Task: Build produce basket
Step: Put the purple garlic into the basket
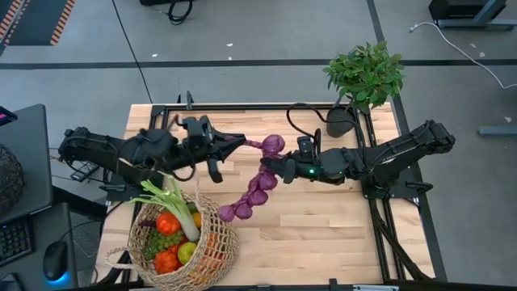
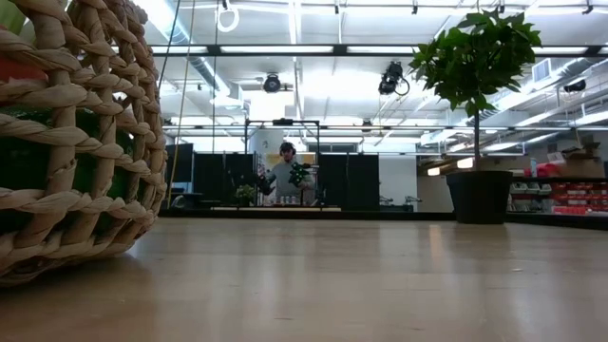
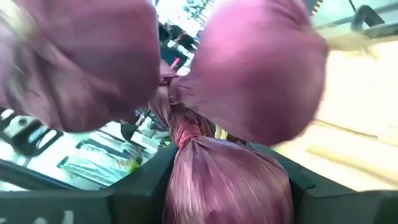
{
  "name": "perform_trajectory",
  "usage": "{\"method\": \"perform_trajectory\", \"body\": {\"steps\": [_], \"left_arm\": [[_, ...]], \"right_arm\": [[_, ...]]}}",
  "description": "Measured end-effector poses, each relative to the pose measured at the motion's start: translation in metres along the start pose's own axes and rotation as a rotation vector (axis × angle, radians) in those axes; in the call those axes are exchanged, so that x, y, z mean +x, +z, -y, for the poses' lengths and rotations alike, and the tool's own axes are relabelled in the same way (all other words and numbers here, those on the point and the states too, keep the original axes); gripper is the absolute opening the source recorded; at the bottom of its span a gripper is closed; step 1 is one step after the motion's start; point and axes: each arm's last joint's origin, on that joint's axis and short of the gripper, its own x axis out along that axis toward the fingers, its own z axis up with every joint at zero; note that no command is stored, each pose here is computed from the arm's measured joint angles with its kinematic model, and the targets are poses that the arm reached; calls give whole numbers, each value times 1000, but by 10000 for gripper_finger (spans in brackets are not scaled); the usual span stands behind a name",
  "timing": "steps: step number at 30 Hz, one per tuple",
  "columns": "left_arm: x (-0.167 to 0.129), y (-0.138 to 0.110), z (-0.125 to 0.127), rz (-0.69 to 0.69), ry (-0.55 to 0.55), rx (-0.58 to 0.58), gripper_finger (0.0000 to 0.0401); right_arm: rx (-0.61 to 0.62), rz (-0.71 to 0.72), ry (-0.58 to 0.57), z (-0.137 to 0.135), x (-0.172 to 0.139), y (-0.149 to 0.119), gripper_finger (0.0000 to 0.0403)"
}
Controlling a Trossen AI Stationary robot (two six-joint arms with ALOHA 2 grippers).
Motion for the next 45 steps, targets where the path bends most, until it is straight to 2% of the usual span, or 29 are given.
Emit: {"method": "perform_trajectory", "body": {"steps": [5,10,14,19,24,31,38,45], "left_arm": [[-10,15,-7,38,0,20,23],[-21,32,-15,102,17,-8,33],[-30,40,-18,124,11,-41,34],[-54,56,-15,159,-63,-141,24],[-79,68,-12,170,-142,-184,36],[-114,67,-12,23,-257,-156,24],[-136,60,-19,-124,-296,-126,40],[-151,40,-23,-359,-306,-159,25]], "right_arm": [[-41,-44,43,-2,0,0,207],[-109,-82,50,-3,-2,-5,255],[-111,-128,87,-4,-2,-6,292],[-112,-237,170,-8,-5,-12,321],[-132,-282,200,-10,-10,-12,327],[-166,-240,105,-4,-23,10,320],[-206,-130,80,0,-42,55,318],[-180,1,38,9,-67,102,318]]}}
